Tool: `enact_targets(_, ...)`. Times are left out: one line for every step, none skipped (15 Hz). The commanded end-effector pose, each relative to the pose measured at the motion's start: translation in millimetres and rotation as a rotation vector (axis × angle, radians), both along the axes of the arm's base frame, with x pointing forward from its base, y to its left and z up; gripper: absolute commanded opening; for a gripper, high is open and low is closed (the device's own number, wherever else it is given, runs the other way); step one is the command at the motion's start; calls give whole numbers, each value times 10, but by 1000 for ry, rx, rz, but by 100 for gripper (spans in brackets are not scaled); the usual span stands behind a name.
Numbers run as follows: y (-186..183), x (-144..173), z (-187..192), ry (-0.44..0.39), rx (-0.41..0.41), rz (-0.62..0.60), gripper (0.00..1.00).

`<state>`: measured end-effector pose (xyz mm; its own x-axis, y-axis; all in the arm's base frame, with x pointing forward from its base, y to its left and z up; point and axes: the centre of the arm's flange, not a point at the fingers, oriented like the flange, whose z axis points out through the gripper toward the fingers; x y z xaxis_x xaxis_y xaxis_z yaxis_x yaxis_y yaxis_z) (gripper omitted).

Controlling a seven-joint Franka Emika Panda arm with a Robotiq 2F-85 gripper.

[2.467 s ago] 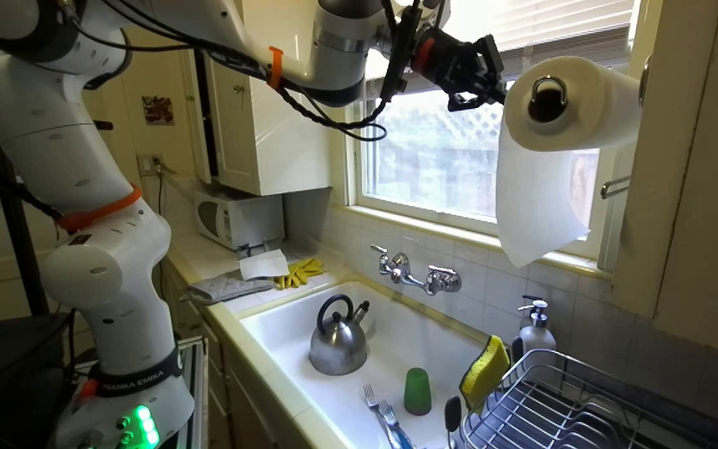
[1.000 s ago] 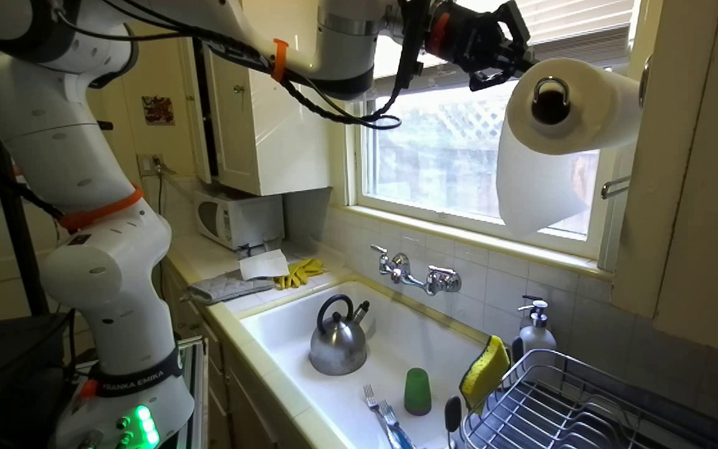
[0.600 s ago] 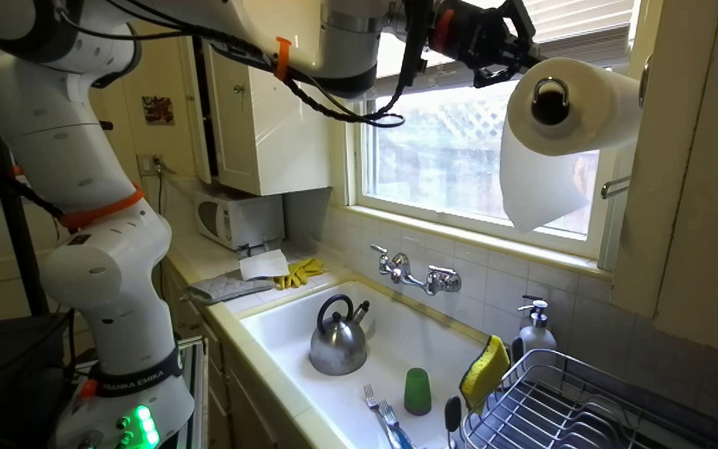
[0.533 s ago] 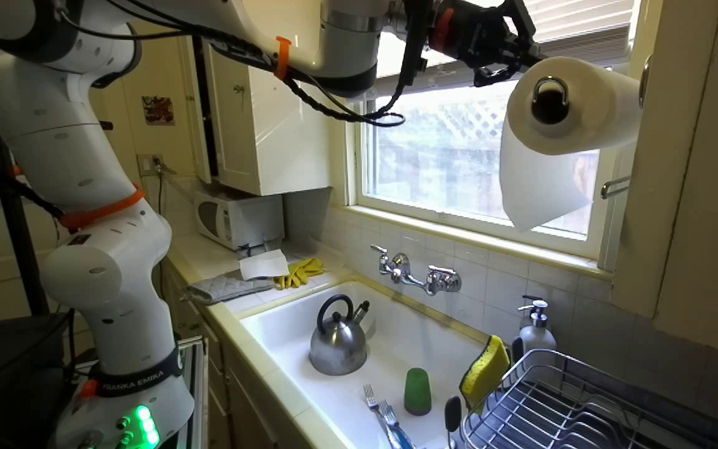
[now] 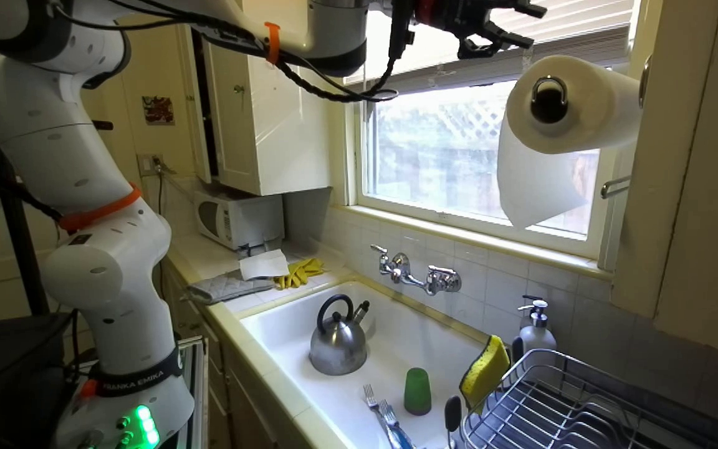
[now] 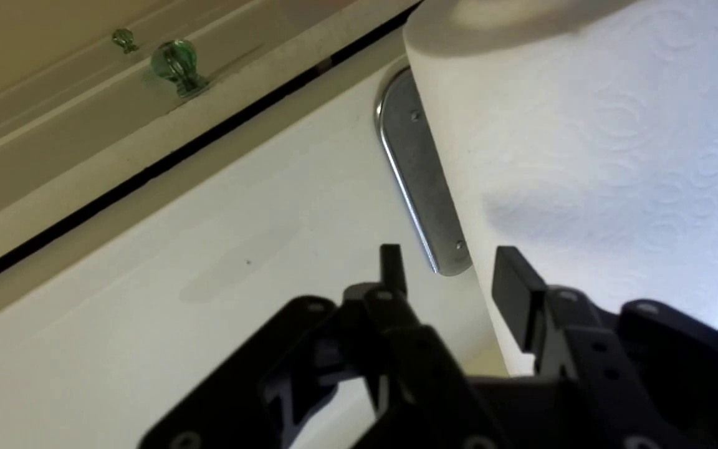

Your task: Roll the paper towel upwards.

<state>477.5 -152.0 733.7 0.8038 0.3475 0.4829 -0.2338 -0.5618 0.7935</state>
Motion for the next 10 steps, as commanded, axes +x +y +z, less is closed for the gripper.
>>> enact_targets(327, -234, 112, -13, 81, -15, 73)
enact_targets(387, -309, 163, -86, 133, -20, 82)
enact_targets(446, -427, 214, -121, 181, -12, 89)
enact_targets(473, -560, 217, -158, 220, -13, 95)
enact_targets(484, -669, 224, -189, 264, -17, 100)
enact_targets(496, -818, 214, -217, 308, -23, 100)
enact_targets(502, -942, 193, -244, 350, -29, 100)
enact_targets(507, -1048, 156, -273, 391, -39, 100)
enact_targets(515, -1189, 135, -302, 430, -50, 100)
enact_targets(504, -1288, 95, -328, 472, -57, 100)
